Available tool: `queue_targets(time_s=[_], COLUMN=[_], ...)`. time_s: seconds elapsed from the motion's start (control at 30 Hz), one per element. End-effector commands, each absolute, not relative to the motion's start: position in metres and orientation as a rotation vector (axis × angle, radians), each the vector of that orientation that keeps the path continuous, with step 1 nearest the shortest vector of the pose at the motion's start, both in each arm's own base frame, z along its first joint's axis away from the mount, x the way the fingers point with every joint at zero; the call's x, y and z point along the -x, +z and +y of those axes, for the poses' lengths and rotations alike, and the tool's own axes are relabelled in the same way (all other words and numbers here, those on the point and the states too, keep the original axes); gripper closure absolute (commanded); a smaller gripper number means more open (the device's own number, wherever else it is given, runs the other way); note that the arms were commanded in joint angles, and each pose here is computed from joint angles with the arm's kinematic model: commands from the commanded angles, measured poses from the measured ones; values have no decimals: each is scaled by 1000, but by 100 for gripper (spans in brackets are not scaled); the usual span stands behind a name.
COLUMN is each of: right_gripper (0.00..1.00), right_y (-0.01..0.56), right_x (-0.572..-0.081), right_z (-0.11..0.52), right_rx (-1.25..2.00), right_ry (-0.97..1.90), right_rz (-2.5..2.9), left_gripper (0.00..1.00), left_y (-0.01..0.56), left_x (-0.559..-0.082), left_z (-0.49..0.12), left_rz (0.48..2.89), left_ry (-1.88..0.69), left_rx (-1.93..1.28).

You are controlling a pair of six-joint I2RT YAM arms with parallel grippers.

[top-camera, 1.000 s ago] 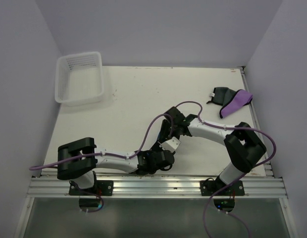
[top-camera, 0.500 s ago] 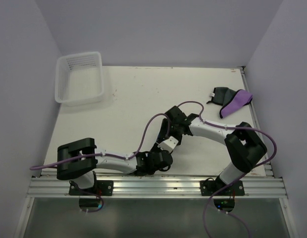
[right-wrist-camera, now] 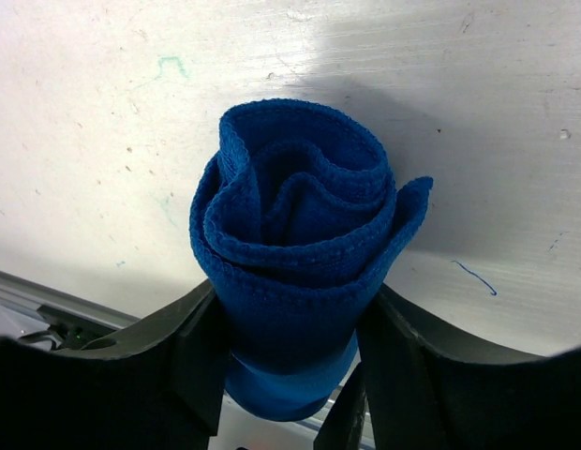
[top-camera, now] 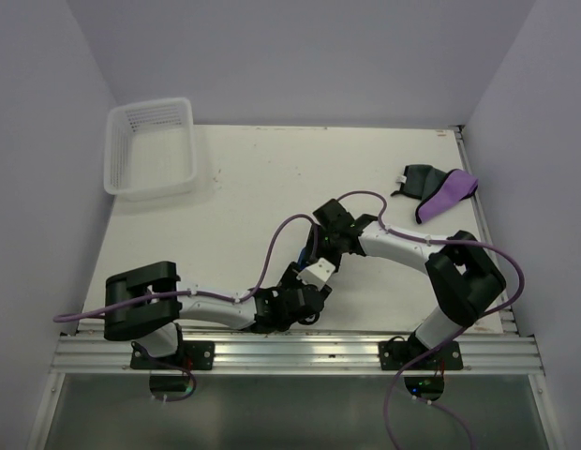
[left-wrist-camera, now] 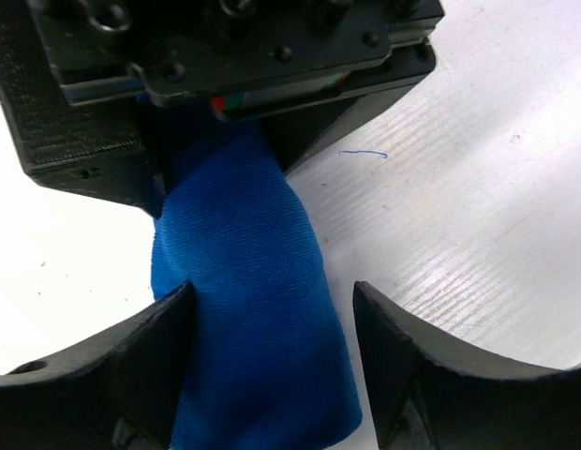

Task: Roll the towels
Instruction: Roll the towel

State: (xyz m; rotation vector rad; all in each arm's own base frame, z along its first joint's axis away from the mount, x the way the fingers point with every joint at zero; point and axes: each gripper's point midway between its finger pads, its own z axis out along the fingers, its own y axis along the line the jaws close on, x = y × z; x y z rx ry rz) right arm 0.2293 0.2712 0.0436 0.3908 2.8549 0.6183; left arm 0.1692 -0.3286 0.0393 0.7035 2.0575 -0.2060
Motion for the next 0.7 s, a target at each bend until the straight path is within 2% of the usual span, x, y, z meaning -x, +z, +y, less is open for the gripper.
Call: queue_targets(time_s=[0.0, 0.13, 0.27, 0.57, 0.67], right_gripper=[49, 50, 50, 50, 49], right_y=[51, 53, 57, 66, 66], right_x=[-234, -235, -234, -232, -232], right_z=[275, 276, 275, 275, 276], right_rx=[-404, -413, -414, -414, -415], right_ry=[675, 674, 679, 707, 710], right_rz=[2831, 2828, 2821, 2811, 2810], left_gripper=[28, 22, 20, 30, 38], left_y=[11, 19, 11, -11, -15], left_x=[-150, -152, -155, -158, -158], left_z=[-312, -316, -311, -290, -287], left_rz=[2164, 2144, 2165, 2210, 2219], left_ry=[-189, -203, -114, 54, 79], left_rx=[-790, -787, -804, -790, -788])
